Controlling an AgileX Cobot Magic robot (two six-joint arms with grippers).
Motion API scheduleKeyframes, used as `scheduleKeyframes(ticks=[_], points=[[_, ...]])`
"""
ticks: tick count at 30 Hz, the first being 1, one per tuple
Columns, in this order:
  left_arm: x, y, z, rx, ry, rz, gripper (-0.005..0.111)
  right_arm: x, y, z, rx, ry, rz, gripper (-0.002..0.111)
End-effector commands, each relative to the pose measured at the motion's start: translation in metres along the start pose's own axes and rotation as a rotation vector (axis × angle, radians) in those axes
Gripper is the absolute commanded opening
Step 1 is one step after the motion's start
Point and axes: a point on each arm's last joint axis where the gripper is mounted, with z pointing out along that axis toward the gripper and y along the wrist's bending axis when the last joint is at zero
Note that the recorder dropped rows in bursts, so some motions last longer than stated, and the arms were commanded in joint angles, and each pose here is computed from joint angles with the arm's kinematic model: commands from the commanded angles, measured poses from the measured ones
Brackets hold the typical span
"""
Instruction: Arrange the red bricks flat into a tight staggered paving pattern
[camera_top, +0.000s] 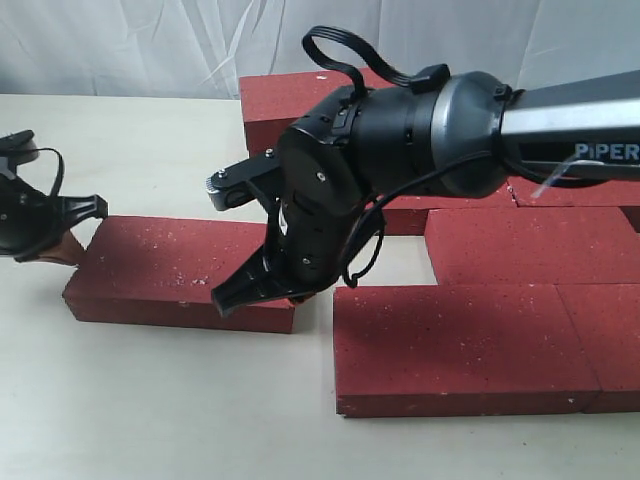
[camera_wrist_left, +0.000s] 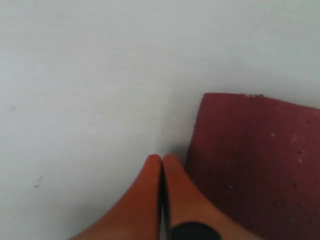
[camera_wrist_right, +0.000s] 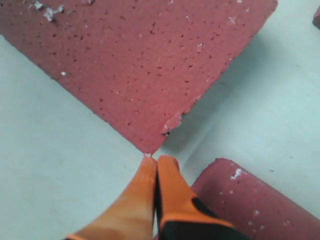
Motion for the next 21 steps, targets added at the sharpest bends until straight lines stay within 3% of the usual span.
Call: scheduleKeyframes(ticks=[1,11,16,21], points=[[0.01,-0.013,0.019,0.019,0.068,0.032,0.0,-0.002,-0.001,-0.005,0.004,-0.02,-0.005,-0.001],[0.013,-0.016,0.028,0.031,0.09,0.01,0.0,-0.001,0.0,-0.005,0.0,-0.01,0.001,-0.001],[0.013,-0.018,0.028,0.047,0.089,0.017,0.0,0.004,0.011,-0.006,-0.125,0.044,-0.094,-0.001],[0.013,-0.02,0.028,0.068,0.096,0.029,0.0,0.007,0.011,0.018,-0.114,0.099,-0.101,-0.001]])
